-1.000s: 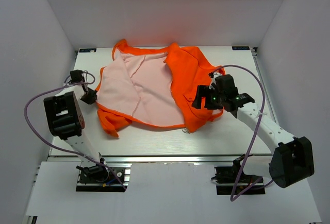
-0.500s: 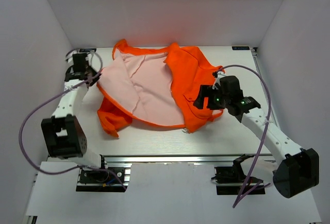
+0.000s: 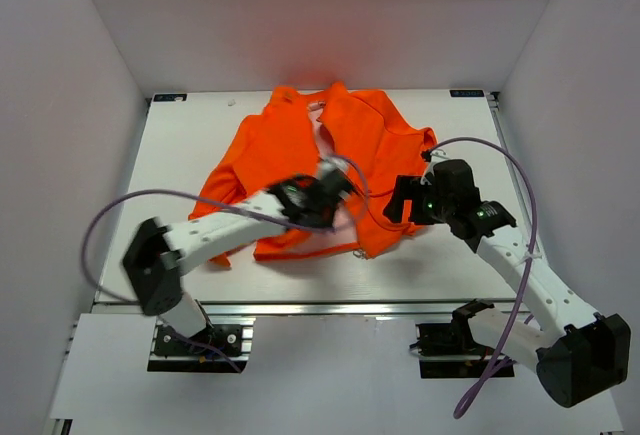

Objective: Zip up the jacket

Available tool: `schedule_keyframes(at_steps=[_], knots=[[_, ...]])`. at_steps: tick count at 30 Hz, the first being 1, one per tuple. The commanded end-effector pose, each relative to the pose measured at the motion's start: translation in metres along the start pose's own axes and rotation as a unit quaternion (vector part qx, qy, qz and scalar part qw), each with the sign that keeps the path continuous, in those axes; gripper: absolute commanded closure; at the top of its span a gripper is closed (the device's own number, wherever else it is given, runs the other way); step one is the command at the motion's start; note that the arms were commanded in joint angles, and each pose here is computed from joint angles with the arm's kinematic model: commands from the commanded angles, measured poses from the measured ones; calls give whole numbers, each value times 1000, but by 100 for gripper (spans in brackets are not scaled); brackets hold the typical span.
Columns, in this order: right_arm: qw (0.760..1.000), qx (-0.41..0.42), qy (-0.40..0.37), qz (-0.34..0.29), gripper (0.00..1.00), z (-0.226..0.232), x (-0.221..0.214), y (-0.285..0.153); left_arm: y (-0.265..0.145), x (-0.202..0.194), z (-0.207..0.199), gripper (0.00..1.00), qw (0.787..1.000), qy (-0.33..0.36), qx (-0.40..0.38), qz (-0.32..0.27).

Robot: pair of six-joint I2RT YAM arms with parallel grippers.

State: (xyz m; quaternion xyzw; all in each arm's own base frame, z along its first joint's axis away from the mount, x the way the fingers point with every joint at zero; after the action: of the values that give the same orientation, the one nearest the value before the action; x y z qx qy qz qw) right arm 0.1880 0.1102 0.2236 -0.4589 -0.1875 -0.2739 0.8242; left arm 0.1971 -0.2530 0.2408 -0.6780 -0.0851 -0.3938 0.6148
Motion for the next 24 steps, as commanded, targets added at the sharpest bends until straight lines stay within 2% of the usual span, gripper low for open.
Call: schedule_keyframes(at_steps=[1, 2, 4, 5, 7, 8, 13, 15, 16, 17, 19, 21, 22, 24], knots=[[1000, -9, 8, -3, 11, -5, -4, -1, 6, -70, -52, 100, 973, 150, 43, 168], [1000, -9, 10, -3, 10, -5, -5, -1, 5, -84, -70, 100, 966, 183, 36, 177], [1000, -9, 12, -1, 11, -6, -6, 0, 15, -99, -80, 98, 958, 196, 52, 204], [1000, -9, 12, -1, 11, -5, -5, -1, 15, -101, -80, 69, 957, 194, 55, 208], [1000, -10, 10, -3, 11, -5, -5, -2, 8, -91, -77, 36, 961, 183, 81, 190], [1000, -9, 9, -6, 11, -6, -5, -3, -3, -81, -75, 2, 968, 173, 76, 165], [1000, 10, 0, 0, 11, -3, -5, -1, -45, -36, -75, 2, 992, 113, -35, 46], [1000, 16, 0, 3, 11, -4, -7, 1, -54, -30, -59, 2, 993, 83, -74, 30], [1000, 19, -1, 4, 11, -4, -7, 3, -52, -25, -54, 2, 993, 66, -96, 16], [1000, 19, -3, 4, 10, -4, -8, 4, -38, -26, -32, 2, 995, 36, -91, 33], [1000, 23, -5, 7, 11, -5, -9, 5, -42, -18, -16, 2, 986, -2, -165, 5], [999, 39, -17, 14, 11, -5, -11, 8, -31, -22, 4, 2, 986, -25, -167, -12], [999, 46, -21, 21, 11, -5, -12, 11, -26, -17, 6, 2, 985, -29, -166, -31], [996, 69, -28, 44, 11, -4, -15, 18, -6, -12, 7, 2, 986, -34, -160, -34]])
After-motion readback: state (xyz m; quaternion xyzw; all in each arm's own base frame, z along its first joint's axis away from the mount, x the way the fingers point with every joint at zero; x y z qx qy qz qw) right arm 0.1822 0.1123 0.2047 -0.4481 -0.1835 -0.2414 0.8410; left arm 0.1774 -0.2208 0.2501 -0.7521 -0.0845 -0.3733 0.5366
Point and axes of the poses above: each gripper's point midway between its finger pads, its own y axis out along the fingers, its own z axis along the line the jaws close on, x = y × z, the point moved 10 cm from there along -y, back along the fingers, and after that the axes turned 14 degrees about y, right-handed, at the moved point
